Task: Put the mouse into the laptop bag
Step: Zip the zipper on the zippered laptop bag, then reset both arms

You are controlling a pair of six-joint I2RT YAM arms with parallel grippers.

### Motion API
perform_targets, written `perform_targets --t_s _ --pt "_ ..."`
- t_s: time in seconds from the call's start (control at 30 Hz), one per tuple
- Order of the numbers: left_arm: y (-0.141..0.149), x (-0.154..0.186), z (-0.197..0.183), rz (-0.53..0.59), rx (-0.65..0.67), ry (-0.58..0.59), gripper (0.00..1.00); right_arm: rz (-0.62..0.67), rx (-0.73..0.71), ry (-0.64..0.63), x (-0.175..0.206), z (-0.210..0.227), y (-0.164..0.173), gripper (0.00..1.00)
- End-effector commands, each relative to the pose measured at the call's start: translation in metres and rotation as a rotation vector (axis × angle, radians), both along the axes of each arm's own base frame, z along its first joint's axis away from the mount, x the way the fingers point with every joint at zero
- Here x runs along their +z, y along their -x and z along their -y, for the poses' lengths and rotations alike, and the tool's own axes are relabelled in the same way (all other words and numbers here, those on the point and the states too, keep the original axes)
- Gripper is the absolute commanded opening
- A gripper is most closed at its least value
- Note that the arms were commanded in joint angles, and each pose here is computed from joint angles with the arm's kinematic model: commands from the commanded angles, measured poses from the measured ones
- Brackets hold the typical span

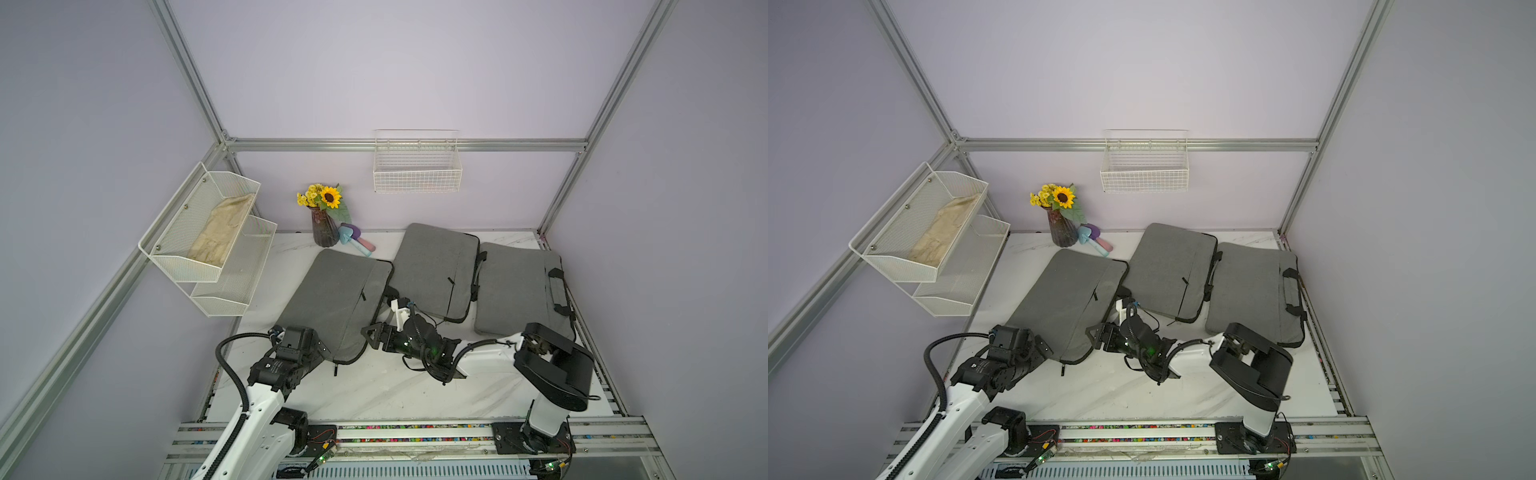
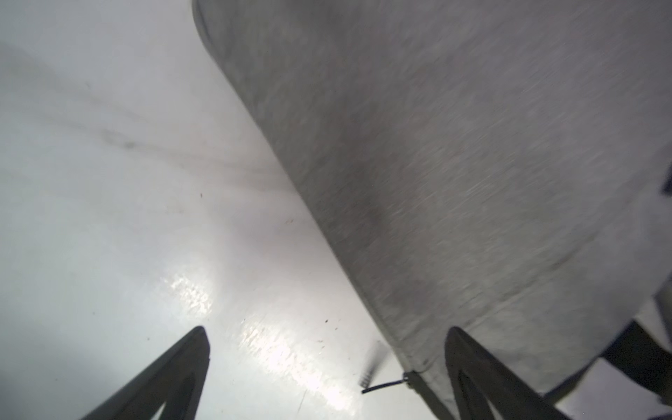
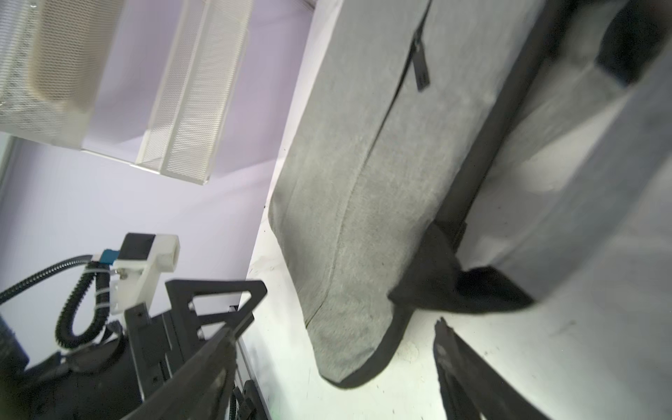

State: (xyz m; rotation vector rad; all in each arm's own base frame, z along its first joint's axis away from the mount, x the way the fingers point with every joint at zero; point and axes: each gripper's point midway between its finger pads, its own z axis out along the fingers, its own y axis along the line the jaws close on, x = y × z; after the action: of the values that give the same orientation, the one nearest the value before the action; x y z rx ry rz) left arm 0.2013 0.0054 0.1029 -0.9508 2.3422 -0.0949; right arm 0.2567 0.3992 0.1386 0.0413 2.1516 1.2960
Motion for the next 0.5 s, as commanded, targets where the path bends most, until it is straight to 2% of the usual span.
perform_targets --t_s 0.0,0.1,0.2,0.3,0.37,0.47 --pt "-0.027 0.076 -0.024 0.234 0.069 -0.123 1.0 0.001 -0.109 0.062 0.008 0.041 0.002 0.89" --pt "-0.052 0.097 -0.025 0.389 -0.033 -0.255 1.0 0.085 -0.182 0.102 0.051 0.07 0.0 0.91" --pt "-0.07 0.104 -0.025 0.532 -0.063 -0.331 1.0 0.139 -0.323 0.242 0.086 0.102 -0.015 0.91" --pt "-0.084 0.105 -0.021 0.627 -0.112 -0.405 1.0 0.257 -0.352 0.345 0.122 0.119 -0.02 0.91" --pt "-0.089 0.097 -0.032 0.628 -0.08 -0.499 1.0 0.324 -0.408 0.387 0.141 0.136 -0.023 0.91" --pt "-0.094 0.076 -0.053 0.572 0.005 -0.641 1.0 0.526 -0.572 0.462 0.163 0.175 -0.03 0.92"
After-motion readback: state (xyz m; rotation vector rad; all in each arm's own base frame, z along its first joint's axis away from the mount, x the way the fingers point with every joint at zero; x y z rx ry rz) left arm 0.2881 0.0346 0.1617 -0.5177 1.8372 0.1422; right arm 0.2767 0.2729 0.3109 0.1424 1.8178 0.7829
